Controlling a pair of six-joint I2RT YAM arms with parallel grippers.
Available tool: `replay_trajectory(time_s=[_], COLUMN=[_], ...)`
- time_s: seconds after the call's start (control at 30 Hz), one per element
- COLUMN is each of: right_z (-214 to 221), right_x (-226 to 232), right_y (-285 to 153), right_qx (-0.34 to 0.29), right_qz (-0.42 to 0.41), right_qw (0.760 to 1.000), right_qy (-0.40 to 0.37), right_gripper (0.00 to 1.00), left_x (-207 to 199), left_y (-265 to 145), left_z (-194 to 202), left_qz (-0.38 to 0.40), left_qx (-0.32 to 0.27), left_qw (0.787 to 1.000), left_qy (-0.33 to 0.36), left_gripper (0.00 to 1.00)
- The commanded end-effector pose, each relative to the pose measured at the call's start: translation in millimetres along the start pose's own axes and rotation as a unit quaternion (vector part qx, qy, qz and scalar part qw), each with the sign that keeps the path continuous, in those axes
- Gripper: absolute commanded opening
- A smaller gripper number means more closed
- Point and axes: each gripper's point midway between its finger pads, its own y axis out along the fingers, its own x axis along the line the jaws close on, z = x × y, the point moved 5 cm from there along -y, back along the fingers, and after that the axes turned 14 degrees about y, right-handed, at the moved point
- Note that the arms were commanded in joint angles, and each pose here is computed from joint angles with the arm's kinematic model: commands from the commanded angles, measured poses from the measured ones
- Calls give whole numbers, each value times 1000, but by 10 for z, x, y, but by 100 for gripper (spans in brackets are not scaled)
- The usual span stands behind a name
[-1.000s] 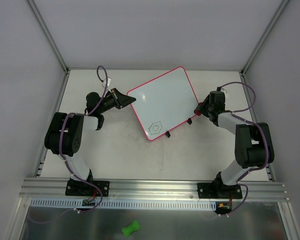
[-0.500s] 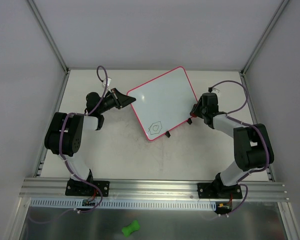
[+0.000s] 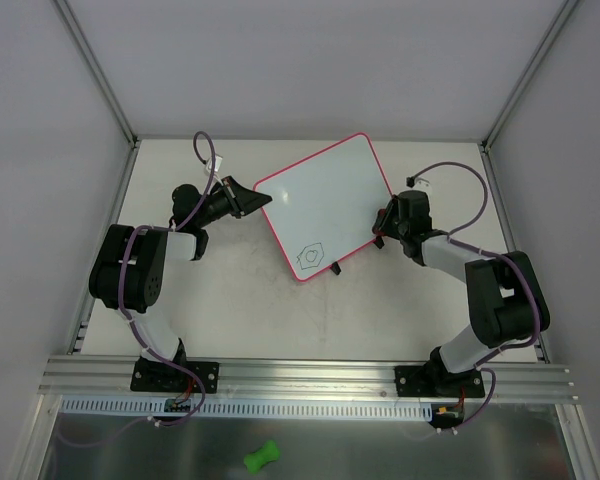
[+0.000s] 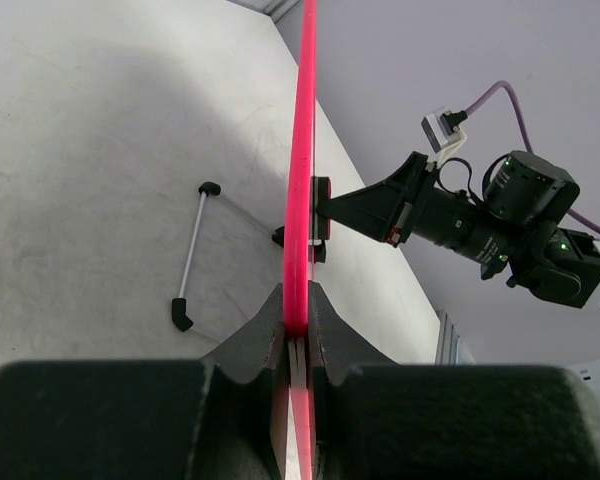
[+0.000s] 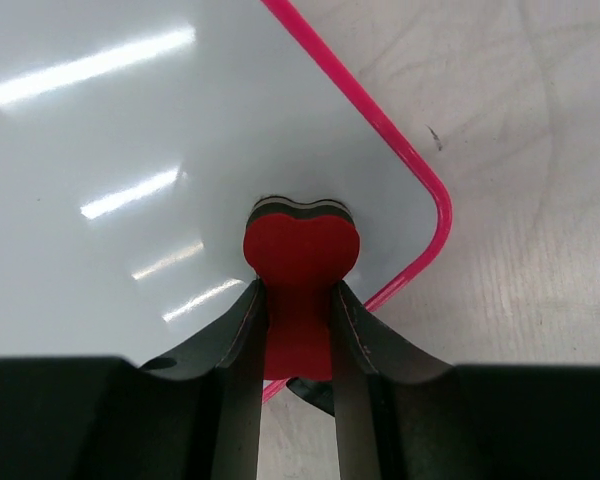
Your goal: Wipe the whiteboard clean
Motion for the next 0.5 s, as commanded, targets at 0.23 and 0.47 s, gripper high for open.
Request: replay_trajectory(time_s=[0.23,0.47], right_z=[-326,-196], right_x=[700,620], right_y=[-86,-60], right_qx=[-34,-7], right_qz=[-163,-153], right_qw=[981,983], right_qy=[-102,-102], right_gripper=[0,0], left_x=[-38,-43], left_y=[14,7], left_z=[105,110], left_qz=[25,25], left_qx=[23,24], left_qw=[998,998], left_qy=[44,45], left_gripper=[0,0])
